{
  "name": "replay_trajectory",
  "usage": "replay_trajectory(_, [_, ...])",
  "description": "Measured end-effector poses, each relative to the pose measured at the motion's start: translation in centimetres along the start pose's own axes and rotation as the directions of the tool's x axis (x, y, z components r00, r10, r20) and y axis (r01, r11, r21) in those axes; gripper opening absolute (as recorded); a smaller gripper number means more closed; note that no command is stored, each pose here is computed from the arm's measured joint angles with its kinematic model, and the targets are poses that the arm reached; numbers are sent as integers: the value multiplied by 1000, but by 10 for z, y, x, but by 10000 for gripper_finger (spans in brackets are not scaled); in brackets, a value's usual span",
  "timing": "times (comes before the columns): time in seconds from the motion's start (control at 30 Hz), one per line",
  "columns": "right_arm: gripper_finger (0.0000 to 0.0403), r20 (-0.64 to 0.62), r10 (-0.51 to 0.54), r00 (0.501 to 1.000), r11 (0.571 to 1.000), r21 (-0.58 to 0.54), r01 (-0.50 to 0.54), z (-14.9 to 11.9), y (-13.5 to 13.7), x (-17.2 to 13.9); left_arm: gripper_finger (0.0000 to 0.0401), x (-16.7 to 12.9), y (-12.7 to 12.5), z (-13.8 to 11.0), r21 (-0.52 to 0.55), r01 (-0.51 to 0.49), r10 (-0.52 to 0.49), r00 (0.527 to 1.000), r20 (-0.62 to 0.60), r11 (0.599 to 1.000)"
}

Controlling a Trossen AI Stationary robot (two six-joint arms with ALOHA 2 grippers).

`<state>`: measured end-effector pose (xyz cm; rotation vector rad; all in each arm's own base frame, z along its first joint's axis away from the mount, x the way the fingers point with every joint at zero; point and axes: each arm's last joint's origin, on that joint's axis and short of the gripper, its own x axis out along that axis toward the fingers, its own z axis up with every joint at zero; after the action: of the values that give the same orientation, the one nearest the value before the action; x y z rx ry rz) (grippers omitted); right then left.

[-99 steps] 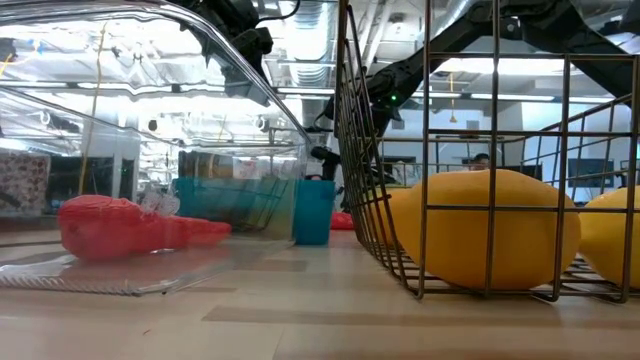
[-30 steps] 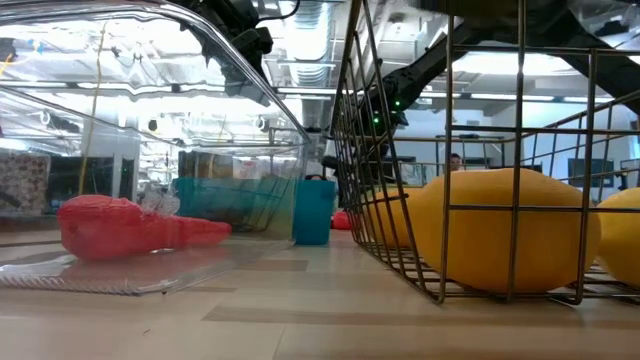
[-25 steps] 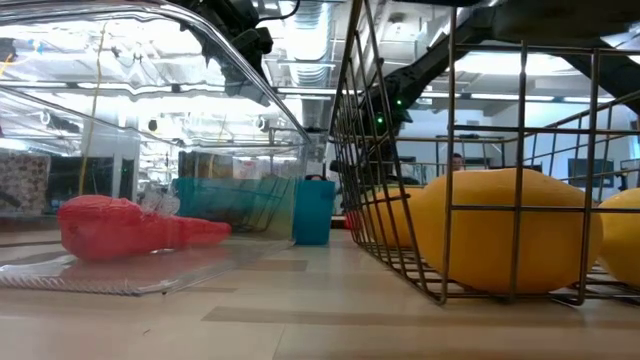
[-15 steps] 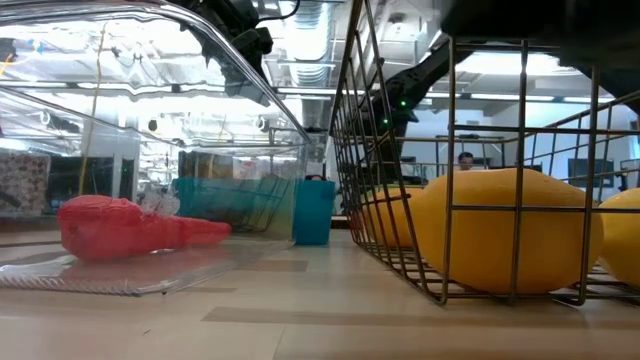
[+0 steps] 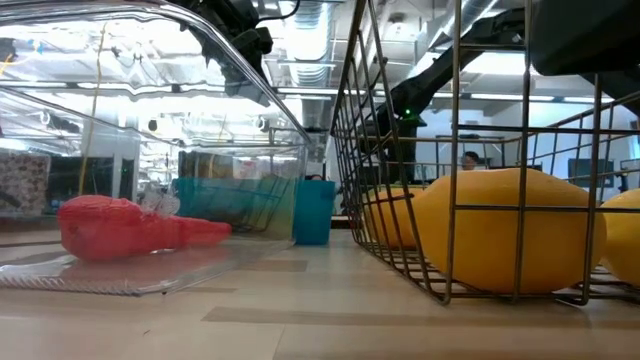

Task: Sort produce into baskets
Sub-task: Put the carrot into the transparent basket

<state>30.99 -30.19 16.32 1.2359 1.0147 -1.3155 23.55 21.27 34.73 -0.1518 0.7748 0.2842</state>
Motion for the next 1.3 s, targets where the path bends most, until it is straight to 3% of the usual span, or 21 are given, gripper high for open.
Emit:
replay_trajectory(0.5, [286,-30,-86,996,996,-20,85,7,-16,-1,194,0,0,0,-1,1,-1,1000,-2,1000])
replay_trajectory(0.9, [286,37,-44,998,998,-46,46,4,-18,-37,194,0,0,0,-1,1,-1,1000,-2,1000])
replay_trajectory(1.3, [286,30,-34,999,997,-74,36,3,-18,-39,194,0,0,0,-1,1,-1,1000,-2,1000])
